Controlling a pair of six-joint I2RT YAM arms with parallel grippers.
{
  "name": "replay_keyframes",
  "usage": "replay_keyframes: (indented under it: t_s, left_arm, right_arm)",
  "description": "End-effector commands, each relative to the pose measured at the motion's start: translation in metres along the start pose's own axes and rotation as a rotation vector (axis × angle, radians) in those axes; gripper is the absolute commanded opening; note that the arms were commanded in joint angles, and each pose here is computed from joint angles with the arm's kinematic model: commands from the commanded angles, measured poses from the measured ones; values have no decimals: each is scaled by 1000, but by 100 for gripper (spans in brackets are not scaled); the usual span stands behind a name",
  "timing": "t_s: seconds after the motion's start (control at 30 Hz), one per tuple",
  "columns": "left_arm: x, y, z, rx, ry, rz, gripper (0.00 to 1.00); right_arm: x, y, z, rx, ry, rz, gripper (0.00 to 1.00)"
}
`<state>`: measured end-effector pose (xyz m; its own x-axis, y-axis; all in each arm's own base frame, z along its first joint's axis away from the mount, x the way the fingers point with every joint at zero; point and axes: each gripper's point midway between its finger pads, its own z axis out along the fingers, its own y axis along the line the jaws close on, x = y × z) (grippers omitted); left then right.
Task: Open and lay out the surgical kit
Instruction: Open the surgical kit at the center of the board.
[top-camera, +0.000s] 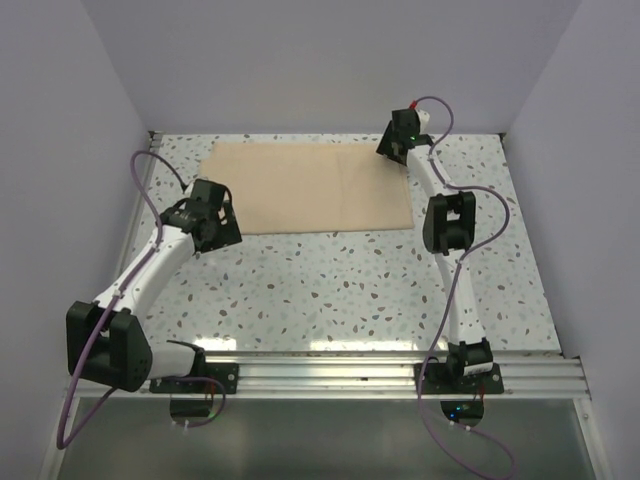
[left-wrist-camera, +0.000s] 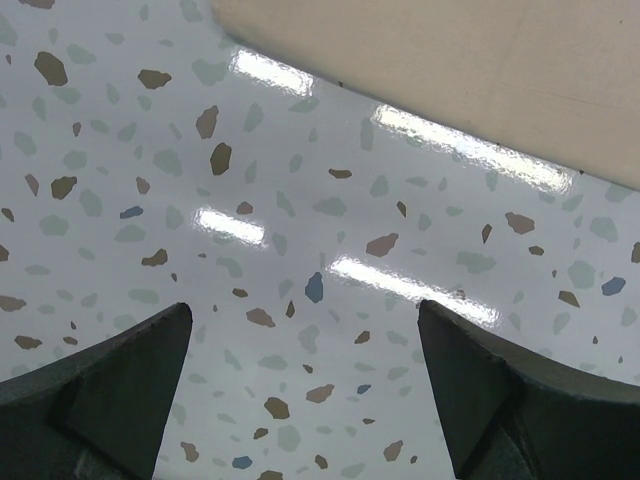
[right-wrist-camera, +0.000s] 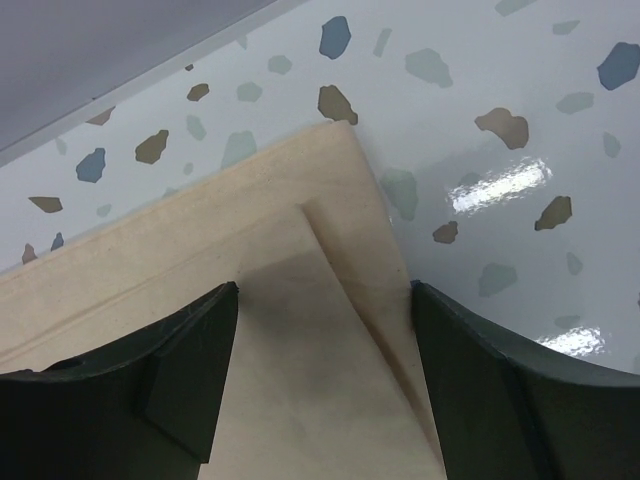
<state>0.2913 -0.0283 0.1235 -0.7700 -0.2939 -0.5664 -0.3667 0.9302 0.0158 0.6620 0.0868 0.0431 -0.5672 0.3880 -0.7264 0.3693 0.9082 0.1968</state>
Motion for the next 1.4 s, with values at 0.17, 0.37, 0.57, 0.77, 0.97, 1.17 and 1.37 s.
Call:
replay_keyframes:
  t_s: [0.17, 0.37, 0.57, 0.77, 0.97, 1.17, 1.37]
  left_arm:
    - [-9, -9, 9, -16, -2, 0, 99]
    - [-13, -12, 10, -20, 1, 12, 99]
    - [-13, -15, 12, -22, 8, 17, 99]
    - [-10, -18, 18, -21, 14, 22, 99]
    - [-10, -17, 18, -30, 10, 27, 99]
    - [-8, -16, 21, -38, 13, 31, 99]
    - [-8, -16, 23, -45, 16, 38, 99]
  right_arm:
    - [-27, 32, 2, -107, -101, 77, 72]
    - [-31, 21, 2, -57, -123, 64, 71]
    - [-72, 18, -28, -26, -234, 66, 70]
    - [-87, 35, -35, -100, -257, 80, 70]
    - [-70, 40, -25, -123, -216, 89, 70]
    - [-54, 41, -11, -133, -182, 94, 68]
    - [-36, 41, -2, -138, -142, 92, 66]
